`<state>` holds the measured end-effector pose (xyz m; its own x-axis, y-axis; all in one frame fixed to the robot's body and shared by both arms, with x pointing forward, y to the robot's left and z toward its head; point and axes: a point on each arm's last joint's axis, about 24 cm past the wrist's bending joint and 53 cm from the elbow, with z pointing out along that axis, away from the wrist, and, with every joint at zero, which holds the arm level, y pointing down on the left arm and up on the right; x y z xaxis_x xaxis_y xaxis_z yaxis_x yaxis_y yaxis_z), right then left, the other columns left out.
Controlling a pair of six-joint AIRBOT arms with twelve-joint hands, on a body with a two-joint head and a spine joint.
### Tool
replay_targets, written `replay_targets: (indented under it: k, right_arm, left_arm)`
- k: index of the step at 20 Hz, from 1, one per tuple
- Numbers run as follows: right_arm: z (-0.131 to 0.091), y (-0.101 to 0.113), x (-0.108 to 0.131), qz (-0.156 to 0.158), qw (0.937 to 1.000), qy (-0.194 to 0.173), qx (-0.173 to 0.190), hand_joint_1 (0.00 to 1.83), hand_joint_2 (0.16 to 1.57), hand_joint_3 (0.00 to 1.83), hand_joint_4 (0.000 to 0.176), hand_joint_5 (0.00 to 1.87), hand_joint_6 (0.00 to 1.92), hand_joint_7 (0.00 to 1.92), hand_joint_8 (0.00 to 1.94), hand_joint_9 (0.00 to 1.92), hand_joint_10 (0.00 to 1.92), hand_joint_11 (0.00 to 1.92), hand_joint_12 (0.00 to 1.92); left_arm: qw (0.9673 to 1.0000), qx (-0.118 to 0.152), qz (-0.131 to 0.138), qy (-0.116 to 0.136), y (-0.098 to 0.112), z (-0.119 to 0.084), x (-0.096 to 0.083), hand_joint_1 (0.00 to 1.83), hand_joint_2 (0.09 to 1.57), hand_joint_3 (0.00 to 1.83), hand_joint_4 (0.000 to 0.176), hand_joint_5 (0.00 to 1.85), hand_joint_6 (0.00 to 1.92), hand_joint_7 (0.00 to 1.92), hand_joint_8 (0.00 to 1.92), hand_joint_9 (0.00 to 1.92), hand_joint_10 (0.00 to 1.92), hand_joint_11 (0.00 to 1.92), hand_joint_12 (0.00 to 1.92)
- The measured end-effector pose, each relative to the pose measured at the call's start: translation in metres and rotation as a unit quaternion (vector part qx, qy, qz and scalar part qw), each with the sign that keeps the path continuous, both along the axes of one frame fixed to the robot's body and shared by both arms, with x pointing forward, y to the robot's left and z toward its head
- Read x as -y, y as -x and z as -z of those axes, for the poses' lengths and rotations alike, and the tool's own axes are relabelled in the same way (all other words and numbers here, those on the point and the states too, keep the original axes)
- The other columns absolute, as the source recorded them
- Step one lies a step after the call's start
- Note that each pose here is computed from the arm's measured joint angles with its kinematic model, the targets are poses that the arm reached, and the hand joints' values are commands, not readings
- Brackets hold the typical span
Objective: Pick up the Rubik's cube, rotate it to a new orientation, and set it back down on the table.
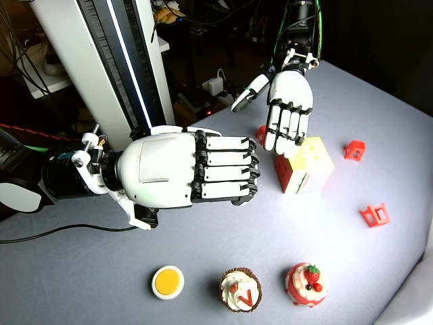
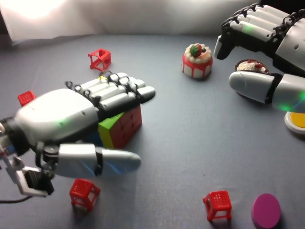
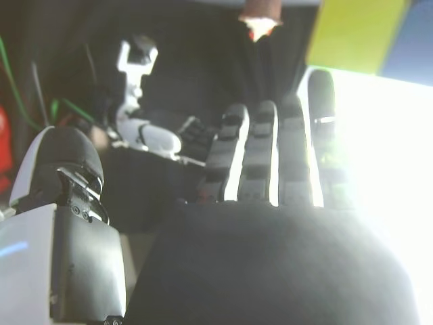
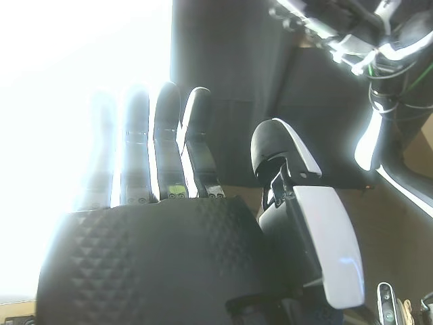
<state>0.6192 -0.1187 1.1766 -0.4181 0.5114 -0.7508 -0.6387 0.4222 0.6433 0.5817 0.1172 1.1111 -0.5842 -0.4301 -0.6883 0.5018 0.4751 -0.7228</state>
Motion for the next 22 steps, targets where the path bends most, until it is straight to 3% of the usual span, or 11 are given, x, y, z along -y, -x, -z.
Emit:
replay_targets:
  k: [1,2,3,6,11,13,14,15,16,18,22]
  right_arm:
    - [0.0,0.0,0.0,0.0,1.0,0.0,-0.001,0.0,1.51,0.0,0.0,0.06,1.49,0.08,1.46,0.02,1.61,0.0,1.92]
    - [0.0,0.0,0.0,0.001,1.0,-0.001,-0.001,0.0,1.52,0.0,0.0,0.06,1.49,0.08,1.41,0.02,1.6,0.0,1.92]
    - [0.0,0.0,0.0,0.001,1.0,-0.001,-0.001,0.0,1.51,0.0,0.0,0.06,1.44,0.08,1.36,0.02,1.6,0.0,1.92]
    - [0.0,0.0,0.0,0.0,1.0,-0.002,-0.001,0.0,1.53,0.01,0.0,0.03,1.3,0.04,1.14,0.02,1.59,0.0,1.92]
    - [-0.02,-0.003,0.012,0.019,0.9996,-0.022,0.005,0.15,1.46,0.0,0.0,0.0,0.48,0.01,0.51,0.0,0.85,0.0,1.7]
    - [-0.031,-0.004,0.02,0.03,0.9989,-0.035,0.01,0.16,1.41,0.0,0.0,0.0,0.16,0.0,0.22,0.0,0.51,0.0,1.46]
    - [-0.034,-0.004,0.022,0.032,0.9987,-0.037,0.014,0.18,1.36,0.0,0.0,0.0,0.03,0.0,0.08,0.0,0.27,0.0,1.12]
    - [-0.038,-0.004,0.026,0.039,0.9983,-0.042,0.012,0.16,1.3,0.0,0.0,0.0,0.01,0.0,0.01,0.0,0.05,0.0,0.3]
    - [-0.042,-0.004,0.031,0.044,0.998,-0.043,0.013,0.13,1.27,0.0,0.0,0.0,0.0,0.0,0.0,0.0,0.01,0.0,0.06]
    - [-0.049,-0.005,0.039,0.056,0.9972,-0.049,0.014,0.12,1.23,0.0,0.0,0.0,0.0,0.0,0.0,0.0,0.0,0.0,0.0]
    - [-0.061,-0.003,0.045,0.061,0.9958,-0.064,0.024,0.15,1.22,0.0,0.0,0.0,0.0,0.0,0.0,0.0,0.0,0.0,0.0]
  left_arm:
    - [0.9999,0.008,-0.009,0.003,-0.003,-0.005,-0.005,0.0,1.14,0.01,0.078,0.0,0.0,0.0,0.0,0.0,0.0,0.0,0.0]
    - [0.9996,0.022,-0.018,0.006,-0.007,-0.013,-0.01,0.0,1.16,0.01,0.059,0.0,0.0,0.0,0.0,0.0,0.0,0.03,0.01]
    - [0.999,0.033,-0.025,0.015,-0.008,-0.021,-0.013,0.0,1.15,0.01,0.097,0.0,0.0,0.0,0.0,0.0,0.0,0.01,0.01]
    - [0.9929,0.096,-0.052,0.047,-0.014,-0.061,-0.028,0.0,1.16,0.01,0.055,0.0,0.0,0.0,0.0,0.0,0.0,0.03,0.01]
    - [0.9743,0.16,-0.126,0.096,-0.036,-0.105,-0.064,0.26,1.24,0.0,0.143,0.0,0.0,0.0,0.0,0.0,0.0,0.0,0.0]
    - [0.9693,0.174,-0.14,0.102,-0.04,-0.113,-0.071,0.15,1.25,0.0,0.109,0.0,0.0,0.0,0.0,0.0,0.0,0.0,0.0]
    - [0.9679,0.177,-0.145,0.104,-0.042,-0.115,-0.074,0.1,1.24,0.0,0.117,0.0,0.0,0.0,0.0,0.0,0.0,0.0,0.0]
    - [0.9661,0.18,-0.151,0.107,-0.044,-0.117,-0.077,0.05,1.21,0.0,0.127,0.0,0.0,0.0,0.0,0.0,0.0,0.0,0.0]
    - [0.9646,0.18,-0.159,0.109,-0.046,-0.118,-0.081,0.01,1.17,0.0,0.138,0.0,0.0,0.0,0.0,0.0,0.0,0.0,0.0]
    - [0.9622,0.184,-0.17,0.107,-0.049,-0.12,-0.087,0.0,1.11,0.0,0.124,0.0,0.0,0.0,0.0,0.0,0.0,0.0,0.0]
    - [0.9592,0.191,-0.177,0.111,-0.044,-0.123,-0.095,0.02,1.1,0.0,0.175,0.0,0.0,0.0,0.0,0.0,0.0,0.0,0.0]
